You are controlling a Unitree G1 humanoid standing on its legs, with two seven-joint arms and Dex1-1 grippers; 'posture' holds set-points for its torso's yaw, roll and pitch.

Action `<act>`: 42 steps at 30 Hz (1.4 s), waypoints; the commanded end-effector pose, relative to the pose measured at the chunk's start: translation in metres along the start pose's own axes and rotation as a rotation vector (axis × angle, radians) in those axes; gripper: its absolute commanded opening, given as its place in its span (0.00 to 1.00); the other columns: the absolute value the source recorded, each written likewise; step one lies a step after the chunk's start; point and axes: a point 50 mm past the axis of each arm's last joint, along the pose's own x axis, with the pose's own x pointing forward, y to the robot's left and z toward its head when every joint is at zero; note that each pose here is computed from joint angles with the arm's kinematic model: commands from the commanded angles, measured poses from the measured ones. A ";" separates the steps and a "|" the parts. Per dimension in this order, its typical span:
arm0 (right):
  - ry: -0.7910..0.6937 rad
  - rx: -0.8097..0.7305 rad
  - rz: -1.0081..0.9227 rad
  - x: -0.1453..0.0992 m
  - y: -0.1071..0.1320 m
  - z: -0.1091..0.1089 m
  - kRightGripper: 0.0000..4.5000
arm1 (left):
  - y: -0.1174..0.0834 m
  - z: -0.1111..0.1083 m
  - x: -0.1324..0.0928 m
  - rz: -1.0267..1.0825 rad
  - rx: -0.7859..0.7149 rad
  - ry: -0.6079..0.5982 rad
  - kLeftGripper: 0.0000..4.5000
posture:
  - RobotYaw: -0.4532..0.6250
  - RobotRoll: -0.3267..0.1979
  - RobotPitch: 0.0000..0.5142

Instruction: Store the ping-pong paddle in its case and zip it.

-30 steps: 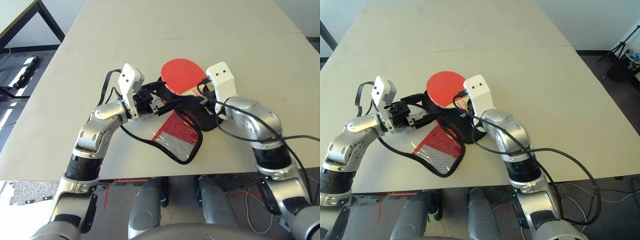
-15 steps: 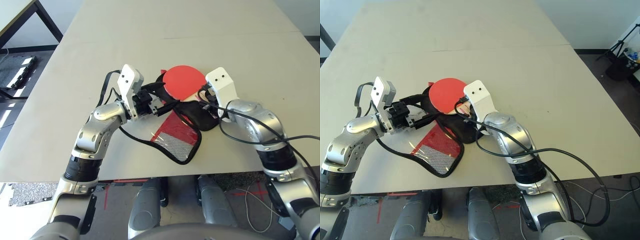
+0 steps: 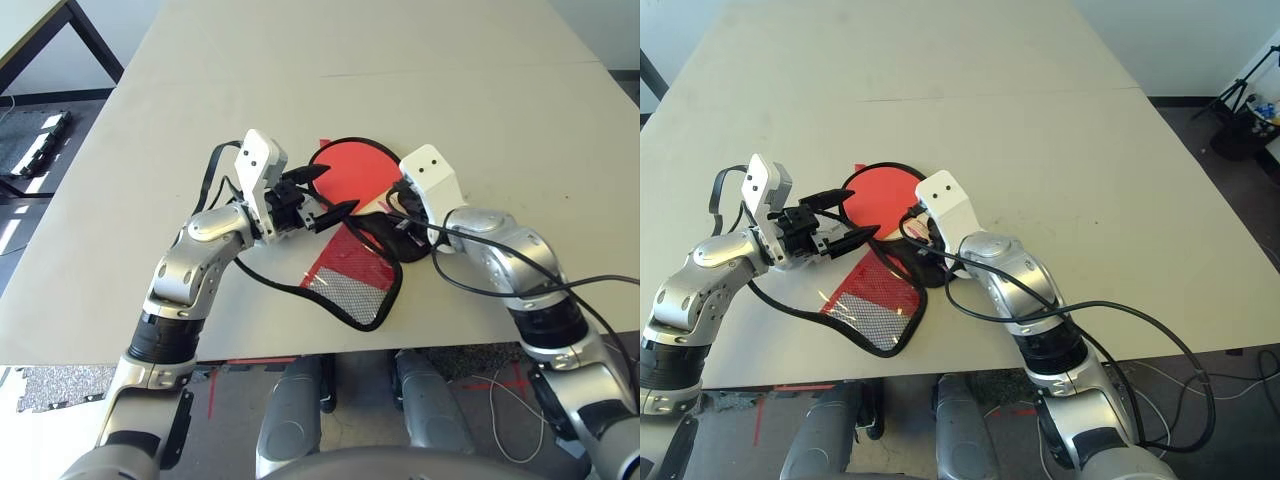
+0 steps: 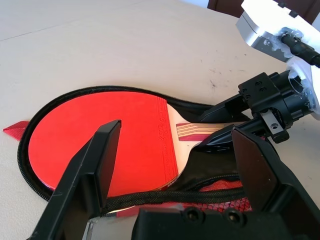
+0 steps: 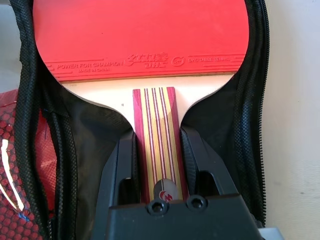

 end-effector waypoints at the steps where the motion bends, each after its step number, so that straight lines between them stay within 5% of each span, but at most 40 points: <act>1: -0.007 0.011 -0.008 -0.002 0.000 0.002 0.27 | -0.004 -0.003 -0.001 -0.011 -0.002 0.015 1.00 | 0.45 0.62 0.45; 7: -0.018 0.018 -0.029 -0.002 -0.004 0.003 0.27 | -0.005 -0.003 0.001 -0.017 -0.002 0.013 1.00 | 0.45 0.62 0.45; 12: -0.037 0.048 0.004 -0.014 -0.012 0.012 0.61 | -0.004 -0.001 -0.001 -0.018 0.006 0.011 1.00 | 0.45 0.62 0.45; 18: -0.094 0.040 0.116 -0.042 -0.032 0.018 0.99 | 0.003 0.038 -0.012 -0.016 0.089 -0.028 1.00 | 0.46 0.62 0.45; 29: -0.255 -0.173 0.393 -0.055 -0.039 0.012 1.00 | 0.013 0.080 -0.082 0.019 0.229 0.153 1.00 | 0.52 0.62 0.47; 42: -0.298 -0.204 0.457 -0.041 -0.039 0.014 1.00 | 0.024 0.056 -0.167 0.228 0.193 0.371 1.00 | 0.60 0.62 0.48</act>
